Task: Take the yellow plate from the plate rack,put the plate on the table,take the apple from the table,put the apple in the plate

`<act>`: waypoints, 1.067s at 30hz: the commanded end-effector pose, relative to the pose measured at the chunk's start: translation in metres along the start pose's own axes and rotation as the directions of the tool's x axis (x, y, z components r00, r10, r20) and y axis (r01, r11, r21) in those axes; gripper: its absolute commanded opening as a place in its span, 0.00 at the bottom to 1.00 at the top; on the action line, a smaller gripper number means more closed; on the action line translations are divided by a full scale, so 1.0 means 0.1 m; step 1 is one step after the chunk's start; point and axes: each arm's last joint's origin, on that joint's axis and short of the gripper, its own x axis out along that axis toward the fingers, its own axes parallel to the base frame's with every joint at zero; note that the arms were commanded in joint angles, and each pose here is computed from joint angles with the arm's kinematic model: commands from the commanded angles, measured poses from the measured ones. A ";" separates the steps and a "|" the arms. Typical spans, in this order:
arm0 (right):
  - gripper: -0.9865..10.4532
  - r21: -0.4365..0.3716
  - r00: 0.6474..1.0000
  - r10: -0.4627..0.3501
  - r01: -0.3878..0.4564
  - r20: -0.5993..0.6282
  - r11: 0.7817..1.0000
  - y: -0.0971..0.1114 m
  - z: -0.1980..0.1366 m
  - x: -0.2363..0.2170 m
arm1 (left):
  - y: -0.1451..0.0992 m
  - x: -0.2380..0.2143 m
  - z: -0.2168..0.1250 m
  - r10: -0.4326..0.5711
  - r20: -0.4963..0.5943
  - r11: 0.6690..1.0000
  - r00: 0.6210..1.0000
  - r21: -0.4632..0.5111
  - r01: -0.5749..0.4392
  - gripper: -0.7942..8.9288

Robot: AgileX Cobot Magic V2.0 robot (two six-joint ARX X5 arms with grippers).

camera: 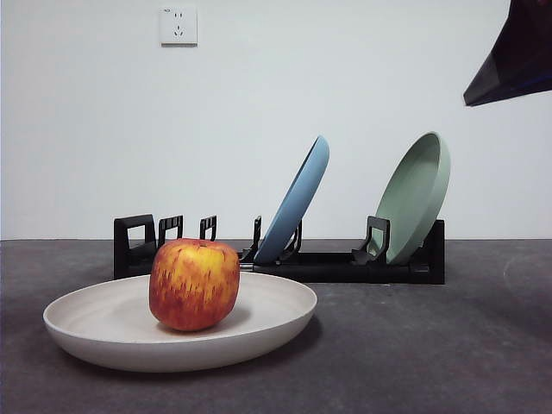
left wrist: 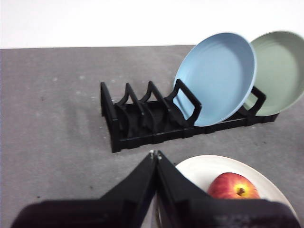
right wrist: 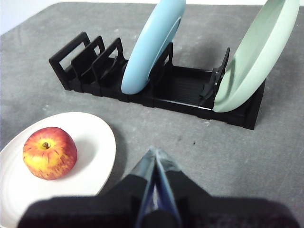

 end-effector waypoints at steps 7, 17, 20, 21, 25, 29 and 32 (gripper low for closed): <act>0.07 0.009 1.000 -0.005 0.006 -0.009 1.000 0.00 -0.02 0.01 | 0.00 0.02 -0.07 -0.011 -0.062 0.999 0.998 -0.039 0.008 0.08; 0.07 0.009 1.000 -0.005 0.005 -0.010 1.000 0.00 -0.02 0.01 | 0.00 0.02 -0.07 -0.011 -0.062 0.999 0.998 -0.037 0.008 0.08; 0.07 0.008 1.000 -0.005 0.005 -0.011 1.000 0.00 -0.02 0.01 | 0.00 0.02 -0.07 -0.010 -0.064 0.999 0.998 -0.037 0.008 0.08; 0.07 0.009 1.000 -0.005 0.005 -0.010 1.000 0.00 -0.02 0.01 | 0.00 0.00 -0.07 -0.010 -0.057 0.999 0.998 -0.037 0.008 0.08; 0.07 0.008 1.000 -0.005 0.005 -0.011 1.000 0.00 -0.02 0.01 | 0.03 -0.14 -0.05 0.013 -0.003 0.999 1.000 -0.039 -0.013 0.08; 0.07 0.008 1.000 -0.006 0.006 -0.011 1.000 0.00 -0.02 0.01 | 0.09 -0.31 -0.02 0.084 0.097 0.996 0.992 -0.028 -0.081 0.08; 0.07 0.008 1.000 -0.005 0.006 -0.011 1.000 0.00 -0.02 0.01 | 0.14 -0.38 -0.08 0.149 0.144 0.988 0.978 0.019 -0.154 0.08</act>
